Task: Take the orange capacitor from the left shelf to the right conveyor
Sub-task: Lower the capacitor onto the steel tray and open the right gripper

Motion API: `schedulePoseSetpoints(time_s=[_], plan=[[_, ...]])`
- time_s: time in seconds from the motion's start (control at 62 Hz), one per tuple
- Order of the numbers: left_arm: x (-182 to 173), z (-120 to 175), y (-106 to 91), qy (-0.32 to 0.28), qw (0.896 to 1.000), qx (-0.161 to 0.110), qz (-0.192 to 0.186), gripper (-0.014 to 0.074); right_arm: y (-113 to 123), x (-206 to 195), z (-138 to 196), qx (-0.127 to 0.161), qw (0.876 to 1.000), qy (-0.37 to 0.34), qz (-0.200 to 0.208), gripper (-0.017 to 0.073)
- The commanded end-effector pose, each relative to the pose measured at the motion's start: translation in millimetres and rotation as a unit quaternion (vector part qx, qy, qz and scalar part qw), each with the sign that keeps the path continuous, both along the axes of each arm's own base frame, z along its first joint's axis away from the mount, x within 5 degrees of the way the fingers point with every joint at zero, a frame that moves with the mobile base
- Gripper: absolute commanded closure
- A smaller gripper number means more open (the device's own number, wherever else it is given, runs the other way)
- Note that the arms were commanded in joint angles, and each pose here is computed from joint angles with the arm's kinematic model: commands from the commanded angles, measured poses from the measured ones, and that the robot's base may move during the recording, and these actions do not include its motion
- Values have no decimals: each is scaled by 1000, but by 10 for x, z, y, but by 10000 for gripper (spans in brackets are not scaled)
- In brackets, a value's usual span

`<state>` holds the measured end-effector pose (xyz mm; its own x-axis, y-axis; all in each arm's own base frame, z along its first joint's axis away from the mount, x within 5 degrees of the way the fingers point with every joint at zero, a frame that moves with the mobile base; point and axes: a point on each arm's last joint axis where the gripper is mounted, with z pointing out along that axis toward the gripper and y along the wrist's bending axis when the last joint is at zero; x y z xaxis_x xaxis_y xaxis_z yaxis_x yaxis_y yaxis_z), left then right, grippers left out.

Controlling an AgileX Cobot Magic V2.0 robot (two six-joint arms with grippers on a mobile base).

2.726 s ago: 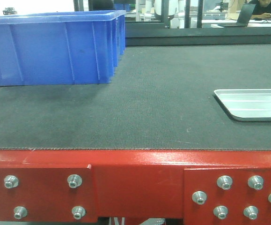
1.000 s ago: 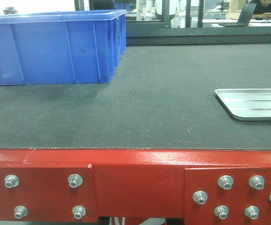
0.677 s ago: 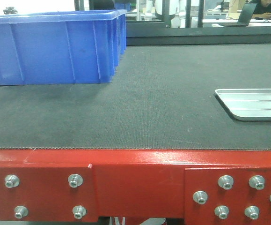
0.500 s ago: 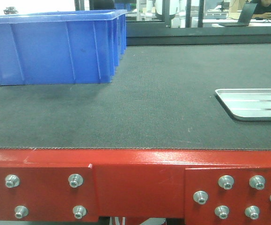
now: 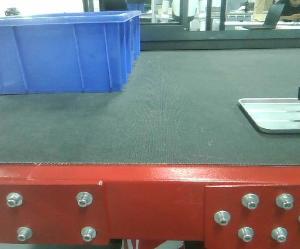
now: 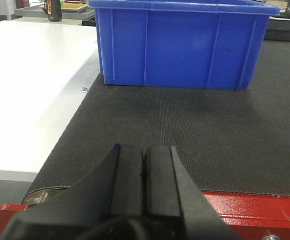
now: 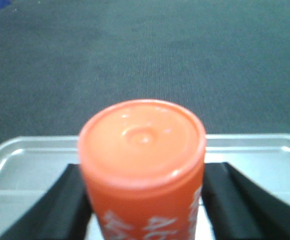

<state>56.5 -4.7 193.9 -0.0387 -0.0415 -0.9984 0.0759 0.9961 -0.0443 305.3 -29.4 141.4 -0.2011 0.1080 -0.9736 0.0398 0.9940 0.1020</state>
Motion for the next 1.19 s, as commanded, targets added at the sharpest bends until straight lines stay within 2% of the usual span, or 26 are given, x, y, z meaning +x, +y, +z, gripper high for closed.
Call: schedulePoseSetpoints(time_s=[0.0,0.177,0.387,0.629,0.79,0.919,1.097,1.177], plan=[[-12,96,5,-48,999,-6,2,720,-23,40,195,-7,999,-51,-1,-73],[-12,96,5,-48,999,-6,2,720,-23,14,286,-9,999,-44,-2,-72],[-12,96,5,-48,999,-6,2,720,-19,-90,576,-18,999,-37,-6,-72],[-12,96,5,-48,999,-6,2,720,52,-394,1145,-63,996,-56,15,-72],[-12,96,5,-48,999,-6,2,720,93,-686,1446,-67,996,-51,4,-43],[-12,96,5,-48,999,-6,2,720,134,-931,1620,-47,998,-46,-5,69],[-12,96,5,-48,999,-6,2,720,178,-1322,1889,-14,996,-83,-16,369],[-12,96,5,-48,999,-6,2,720,184,-1504,1989,-8,994,-103,-22,503]])
